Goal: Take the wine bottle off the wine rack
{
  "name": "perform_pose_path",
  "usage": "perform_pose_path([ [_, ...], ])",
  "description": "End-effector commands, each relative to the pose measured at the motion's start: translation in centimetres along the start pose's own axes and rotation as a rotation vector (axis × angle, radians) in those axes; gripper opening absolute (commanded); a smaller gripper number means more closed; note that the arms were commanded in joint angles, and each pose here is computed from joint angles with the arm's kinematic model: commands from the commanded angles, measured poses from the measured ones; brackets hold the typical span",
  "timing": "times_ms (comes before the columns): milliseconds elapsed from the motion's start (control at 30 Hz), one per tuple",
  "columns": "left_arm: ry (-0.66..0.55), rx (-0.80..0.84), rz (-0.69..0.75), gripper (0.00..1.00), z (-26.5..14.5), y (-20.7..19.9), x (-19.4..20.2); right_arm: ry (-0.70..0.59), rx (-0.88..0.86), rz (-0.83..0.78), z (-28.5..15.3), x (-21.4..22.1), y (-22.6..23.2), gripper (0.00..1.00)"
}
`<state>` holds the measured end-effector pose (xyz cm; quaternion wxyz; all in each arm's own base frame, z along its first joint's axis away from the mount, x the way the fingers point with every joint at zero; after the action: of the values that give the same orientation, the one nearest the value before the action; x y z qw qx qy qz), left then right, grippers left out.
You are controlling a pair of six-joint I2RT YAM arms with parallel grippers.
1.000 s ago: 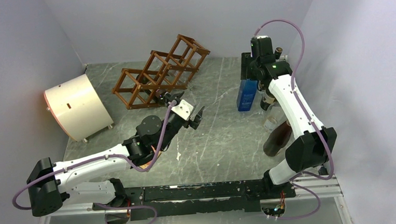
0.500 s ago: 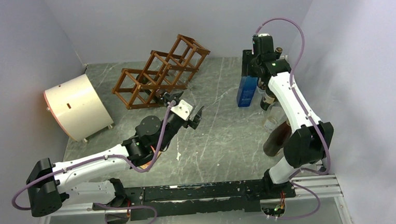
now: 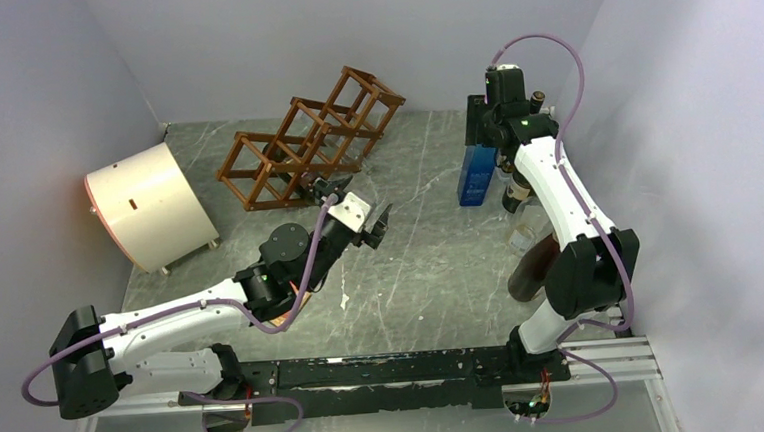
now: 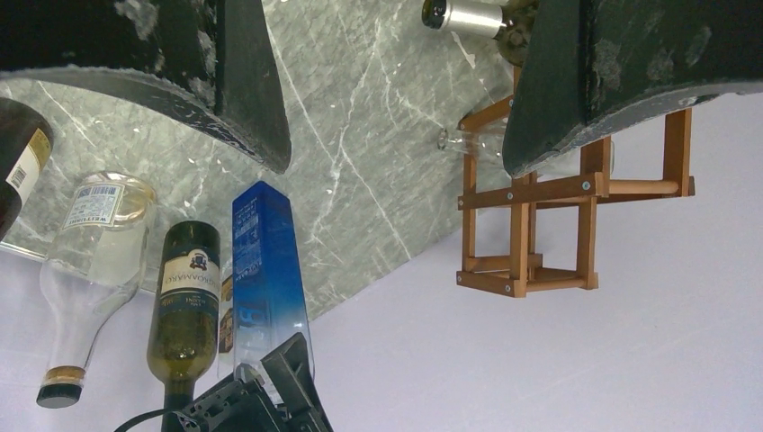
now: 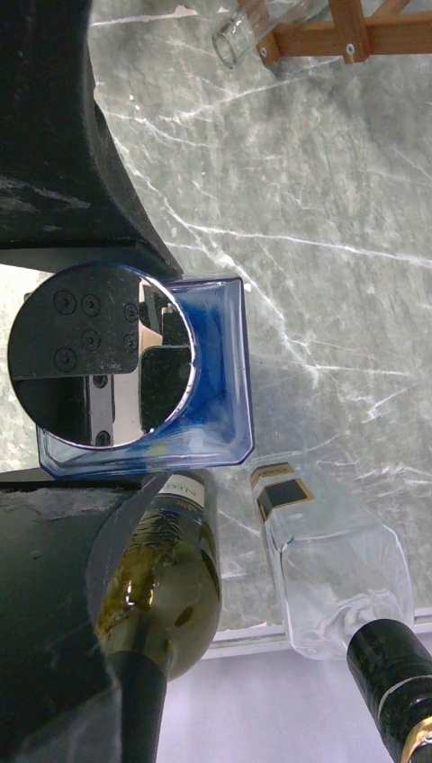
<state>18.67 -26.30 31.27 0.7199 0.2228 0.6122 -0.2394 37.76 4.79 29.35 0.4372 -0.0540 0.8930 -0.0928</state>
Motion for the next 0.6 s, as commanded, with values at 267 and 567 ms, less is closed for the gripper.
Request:
perform_pose_path([
  [267,-0.064,-0.023,-0.031,0.9,-0.4,0.7,-1.1,-0.157,0.04,0.052,-1.5,-3.1,-1.2,0.37],
  [567,-0.061,-0.023,-0.034,0.9,-0.4,0.8,-1.1,-0.151,0.015,0.057,-2.0,-3.4,-1.0,0.63],
])
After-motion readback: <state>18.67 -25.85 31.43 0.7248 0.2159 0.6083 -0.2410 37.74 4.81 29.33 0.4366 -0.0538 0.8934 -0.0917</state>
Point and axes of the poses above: each gripper's point midway between its finger pads, its own z axis out along the fingers, its own y axis along the line the jaws close on, x = y × z, the point moved 8 cm from there along -z, back along the fingers, and after that the axes turned 11 degrees about -z, right-handed, at the moved point
